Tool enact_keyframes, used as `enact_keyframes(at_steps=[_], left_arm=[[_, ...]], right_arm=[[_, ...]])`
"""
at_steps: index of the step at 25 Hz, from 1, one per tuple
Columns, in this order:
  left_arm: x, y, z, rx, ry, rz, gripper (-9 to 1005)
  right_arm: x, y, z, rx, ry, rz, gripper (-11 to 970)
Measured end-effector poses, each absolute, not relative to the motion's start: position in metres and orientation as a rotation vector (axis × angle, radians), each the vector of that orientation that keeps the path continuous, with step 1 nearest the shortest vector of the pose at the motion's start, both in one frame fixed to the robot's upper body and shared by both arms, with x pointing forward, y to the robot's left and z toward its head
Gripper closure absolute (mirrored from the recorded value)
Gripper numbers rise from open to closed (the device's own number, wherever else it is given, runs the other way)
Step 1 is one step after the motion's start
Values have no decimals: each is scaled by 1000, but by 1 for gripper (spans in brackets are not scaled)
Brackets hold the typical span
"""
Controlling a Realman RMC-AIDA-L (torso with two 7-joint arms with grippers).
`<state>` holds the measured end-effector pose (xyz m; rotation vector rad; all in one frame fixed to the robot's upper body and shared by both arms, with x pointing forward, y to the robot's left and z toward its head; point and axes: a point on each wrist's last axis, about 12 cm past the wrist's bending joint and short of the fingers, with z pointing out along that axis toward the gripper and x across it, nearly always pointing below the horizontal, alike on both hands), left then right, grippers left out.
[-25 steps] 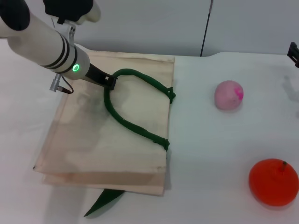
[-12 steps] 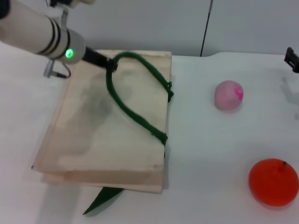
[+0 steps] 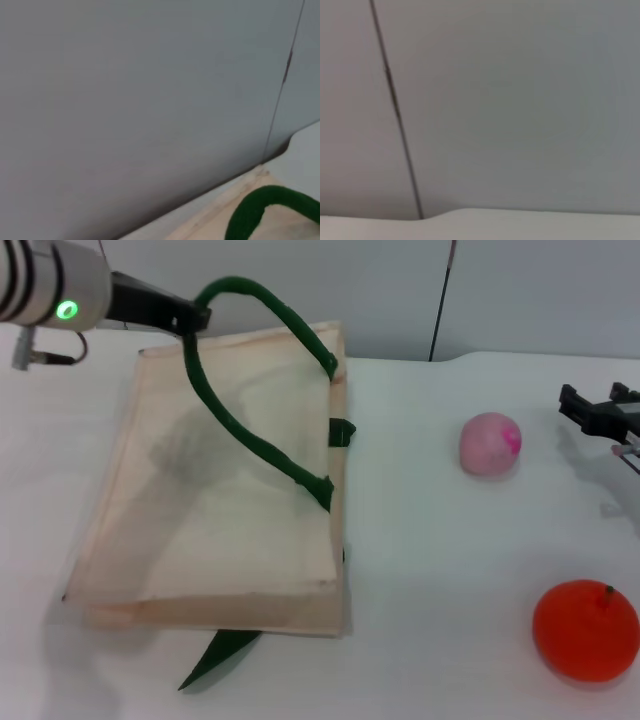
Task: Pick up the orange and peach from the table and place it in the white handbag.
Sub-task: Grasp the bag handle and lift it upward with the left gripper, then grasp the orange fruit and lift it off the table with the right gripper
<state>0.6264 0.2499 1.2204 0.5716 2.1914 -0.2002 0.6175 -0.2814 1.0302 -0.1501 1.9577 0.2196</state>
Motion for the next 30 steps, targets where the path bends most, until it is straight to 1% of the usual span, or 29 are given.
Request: enact_keyframes(at_steps=[4,9,12,16,21,26,30], left_arm=[[621,248,1231,593,2160,-189,872],[620,246,1229,605,2164,-192,875],[620,244,1228,610,2163,-194,875],[620,240,1233,612,2126,-229,874],[613,245,1237,615,2102,-232,874],[611,244,1243,621,2079,-224,874],[610,245,1244,628,2087,-223,874]], right_arm=[[621,-289,1038,-168,1940,246,199],[623,-310,1054,-143,1855,225,199],[612,-326,1068,-129,1774,201,199],[591,-347,1097,-145,1721,113,199],[584,-341,1109,-186,1790,108,199],[576,-333,1132,-260,1832,160,199],[574,-325,1144,-342,1924,190,199]])
